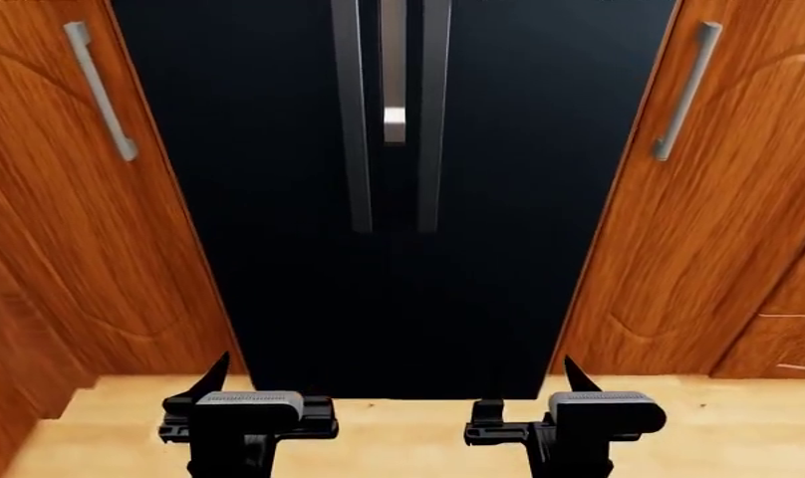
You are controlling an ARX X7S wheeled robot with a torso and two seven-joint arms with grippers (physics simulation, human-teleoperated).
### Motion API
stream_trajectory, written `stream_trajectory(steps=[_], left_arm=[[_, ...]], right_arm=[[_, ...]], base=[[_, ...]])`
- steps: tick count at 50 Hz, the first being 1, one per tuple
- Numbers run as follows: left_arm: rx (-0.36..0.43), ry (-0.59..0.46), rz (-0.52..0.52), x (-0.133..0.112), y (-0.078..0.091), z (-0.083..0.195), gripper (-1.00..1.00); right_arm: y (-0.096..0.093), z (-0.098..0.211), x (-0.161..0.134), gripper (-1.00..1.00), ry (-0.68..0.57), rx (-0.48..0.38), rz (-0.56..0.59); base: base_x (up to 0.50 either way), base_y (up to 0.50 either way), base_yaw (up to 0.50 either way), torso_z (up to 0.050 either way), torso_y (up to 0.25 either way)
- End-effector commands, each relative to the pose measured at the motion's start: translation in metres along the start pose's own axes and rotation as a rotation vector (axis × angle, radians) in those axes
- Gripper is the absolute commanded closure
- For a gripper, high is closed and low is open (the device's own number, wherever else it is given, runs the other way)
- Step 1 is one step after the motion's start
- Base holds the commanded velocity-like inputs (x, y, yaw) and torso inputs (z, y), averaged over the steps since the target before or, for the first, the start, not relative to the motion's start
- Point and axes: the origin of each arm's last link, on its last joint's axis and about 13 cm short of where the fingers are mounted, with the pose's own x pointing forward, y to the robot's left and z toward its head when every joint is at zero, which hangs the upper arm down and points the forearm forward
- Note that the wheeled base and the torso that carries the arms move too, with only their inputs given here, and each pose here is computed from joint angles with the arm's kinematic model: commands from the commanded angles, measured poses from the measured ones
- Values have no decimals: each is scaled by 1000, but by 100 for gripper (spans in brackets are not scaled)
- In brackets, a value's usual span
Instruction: Open the fridge door
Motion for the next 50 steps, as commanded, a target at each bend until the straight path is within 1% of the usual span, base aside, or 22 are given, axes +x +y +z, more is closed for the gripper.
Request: stream_trajectory(steps=[1,15,25,39,40,50], left_arm=[[2,-3,-1,0,1,0,-100],[2,-5,-5,-2,4,-2,-100],[2,-6,-7,-3,6,-3,-100],[6,-5,-10,-3,4,-3,-100],[7,-5,-11,-2,2,-1,-100],[6,-7,-11,-3,3,-2,-100]], right_arm=[[0,0,0,-100,3,-5,-4],[0,0,0,-100,0,-15,-3],[0,1,0,-100,-2,-13,-5],[0,0,0,-100,5,-16,-10],[0,0,0,-100,6,-17,-10],[0,0,0,-100,6,-20,-12]], base=[[266,0,0,0,0],[257,0,0,0,0],[84,0,0,0,0],[97,0,0,0,0],[109,0,0,0,0],[129,0,0,0,0]])
